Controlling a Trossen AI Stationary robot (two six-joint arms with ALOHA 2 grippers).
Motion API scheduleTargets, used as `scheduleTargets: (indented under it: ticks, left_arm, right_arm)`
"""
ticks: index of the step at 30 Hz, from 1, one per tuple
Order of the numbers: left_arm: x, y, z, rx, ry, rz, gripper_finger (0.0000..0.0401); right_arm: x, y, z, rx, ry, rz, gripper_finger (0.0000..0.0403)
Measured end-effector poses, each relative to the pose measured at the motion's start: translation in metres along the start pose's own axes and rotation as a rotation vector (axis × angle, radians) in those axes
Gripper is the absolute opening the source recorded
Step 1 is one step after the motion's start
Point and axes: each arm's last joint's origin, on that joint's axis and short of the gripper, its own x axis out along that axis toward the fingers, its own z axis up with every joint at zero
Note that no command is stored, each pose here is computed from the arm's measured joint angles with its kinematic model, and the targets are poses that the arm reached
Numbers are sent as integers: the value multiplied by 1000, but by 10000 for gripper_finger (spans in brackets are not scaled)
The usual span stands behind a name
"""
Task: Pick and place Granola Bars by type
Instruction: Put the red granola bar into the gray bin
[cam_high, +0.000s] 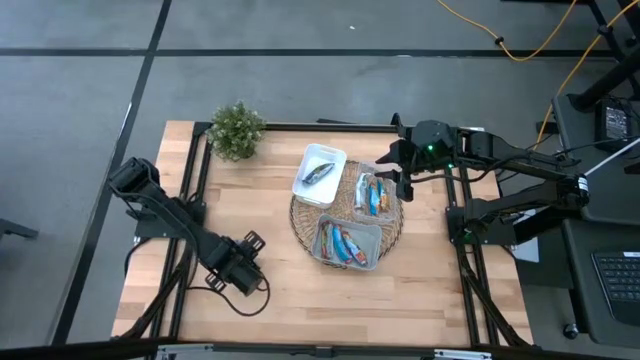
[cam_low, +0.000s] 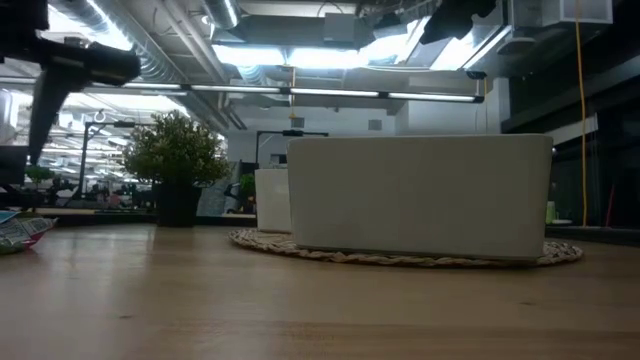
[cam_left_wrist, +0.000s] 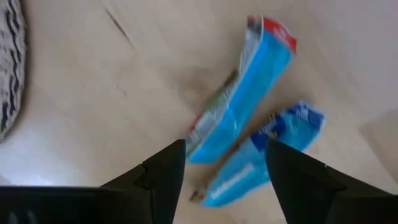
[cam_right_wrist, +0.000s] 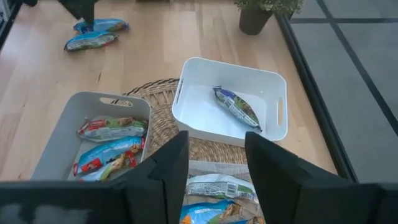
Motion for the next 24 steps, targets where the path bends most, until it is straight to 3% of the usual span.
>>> scheduleTargets:
  ticks: [8,14,24]
  left_arm:
    - [19,0,2,27,-89,-9,241]
    - [36,-3,-8,30,-72,-28,241]
    - [58,-7,-12,-1,-161,-52,233]
  right_arm:
    - [0,0,0,14,1,0,160]
    - [0,0,0,15,1,0,160]
    - [0,0,0,37,1,0,160]
